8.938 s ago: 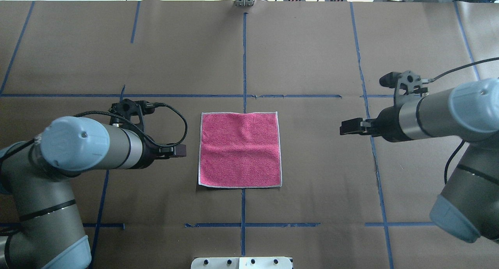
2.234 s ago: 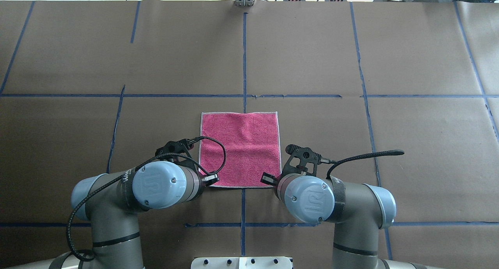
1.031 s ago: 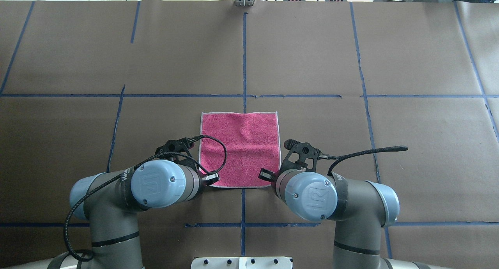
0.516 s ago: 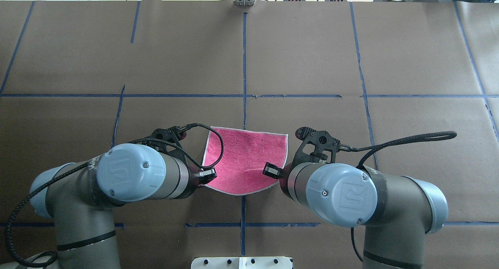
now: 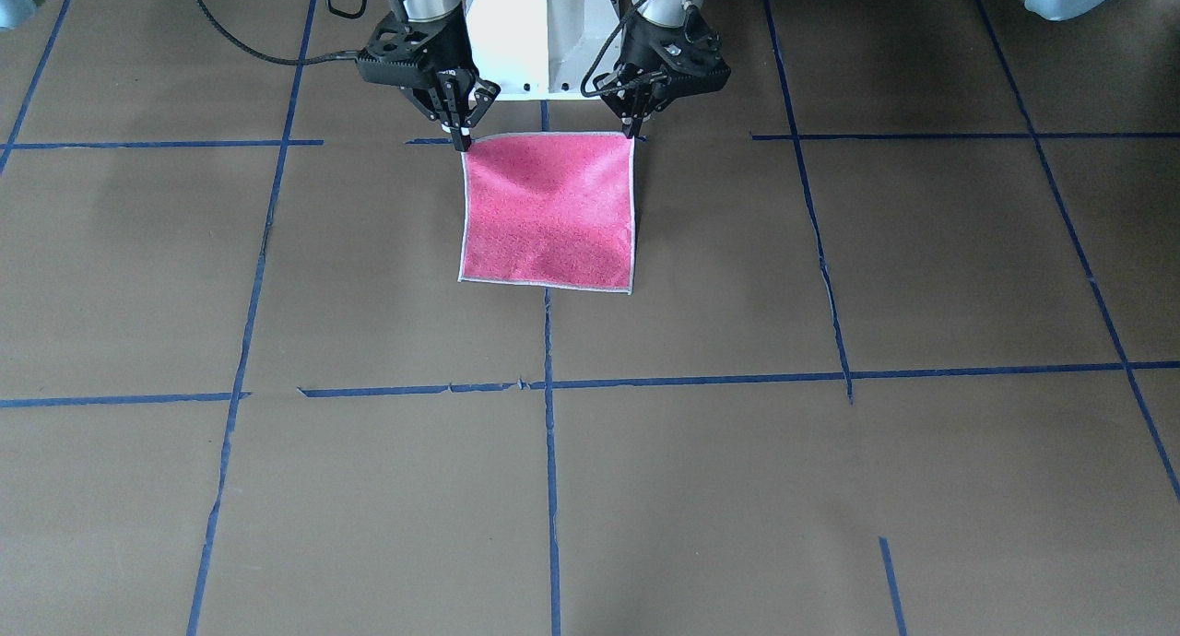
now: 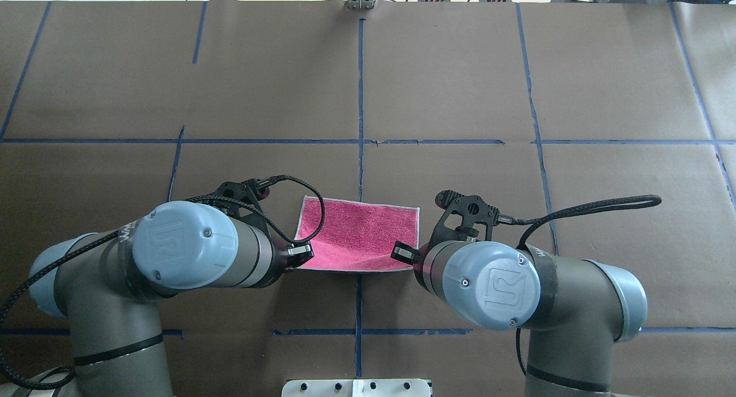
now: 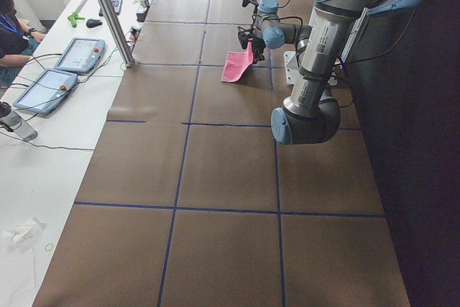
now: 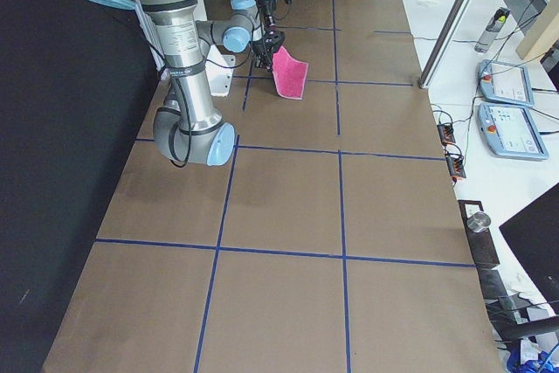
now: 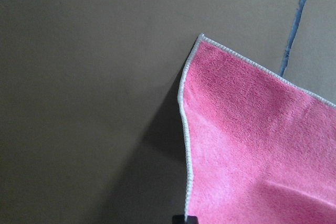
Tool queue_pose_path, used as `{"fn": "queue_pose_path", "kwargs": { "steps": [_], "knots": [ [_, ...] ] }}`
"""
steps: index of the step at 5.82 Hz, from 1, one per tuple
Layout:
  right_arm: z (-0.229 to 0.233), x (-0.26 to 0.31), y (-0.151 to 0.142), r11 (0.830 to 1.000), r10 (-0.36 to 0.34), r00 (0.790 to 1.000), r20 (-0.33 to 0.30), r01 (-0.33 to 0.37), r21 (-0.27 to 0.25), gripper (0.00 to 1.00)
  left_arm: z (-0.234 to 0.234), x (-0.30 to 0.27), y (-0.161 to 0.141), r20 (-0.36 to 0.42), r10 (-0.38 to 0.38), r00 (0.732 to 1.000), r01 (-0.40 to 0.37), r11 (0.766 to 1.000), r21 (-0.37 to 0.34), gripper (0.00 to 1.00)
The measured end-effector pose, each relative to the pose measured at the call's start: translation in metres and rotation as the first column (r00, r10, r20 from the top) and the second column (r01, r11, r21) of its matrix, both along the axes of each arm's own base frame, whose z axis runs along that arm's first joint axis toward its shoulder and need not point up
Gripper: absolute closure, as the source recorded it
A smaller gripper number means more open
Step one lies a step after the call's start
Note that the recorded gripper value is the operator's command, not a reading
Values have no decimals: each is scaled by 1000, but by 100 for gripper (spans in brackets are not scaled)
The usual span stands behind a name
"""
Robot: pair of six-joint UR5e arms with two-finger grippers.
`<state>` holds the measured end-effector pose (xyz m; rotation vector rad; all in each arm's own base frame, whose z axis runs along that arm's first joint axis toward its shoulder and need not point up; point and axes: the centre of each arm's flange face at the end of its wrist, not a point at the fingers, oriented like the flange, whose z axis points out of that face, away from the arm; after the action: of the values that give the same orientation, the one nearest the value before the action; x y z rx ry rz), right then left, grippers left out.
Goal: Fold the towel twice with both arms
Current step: 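Lift the nearer edge with both grippers and fold it over the farther edge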
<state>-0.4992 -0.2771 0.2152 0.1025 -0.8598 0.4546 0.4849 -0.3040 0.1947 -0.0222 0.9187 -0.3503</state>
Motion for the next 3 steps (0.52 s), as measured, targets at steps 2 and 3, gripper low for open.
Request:
{"fn": "queue_pose_path", "kwargs": {
  "steps": [2, 3],
  "knots": [
    [13, -21, -10, 1000, 10, 999, -42, -11, -9, 100, 7, 30, -39, 54, -19, 998, 19, 1000, 10, 100],
    [15, -31, -20, 1000, 23, 998, -55, -24, -11, 100, 6, 44, -59, 78, -27, 997, 26, 1000, 15, 100]
  ]
}}
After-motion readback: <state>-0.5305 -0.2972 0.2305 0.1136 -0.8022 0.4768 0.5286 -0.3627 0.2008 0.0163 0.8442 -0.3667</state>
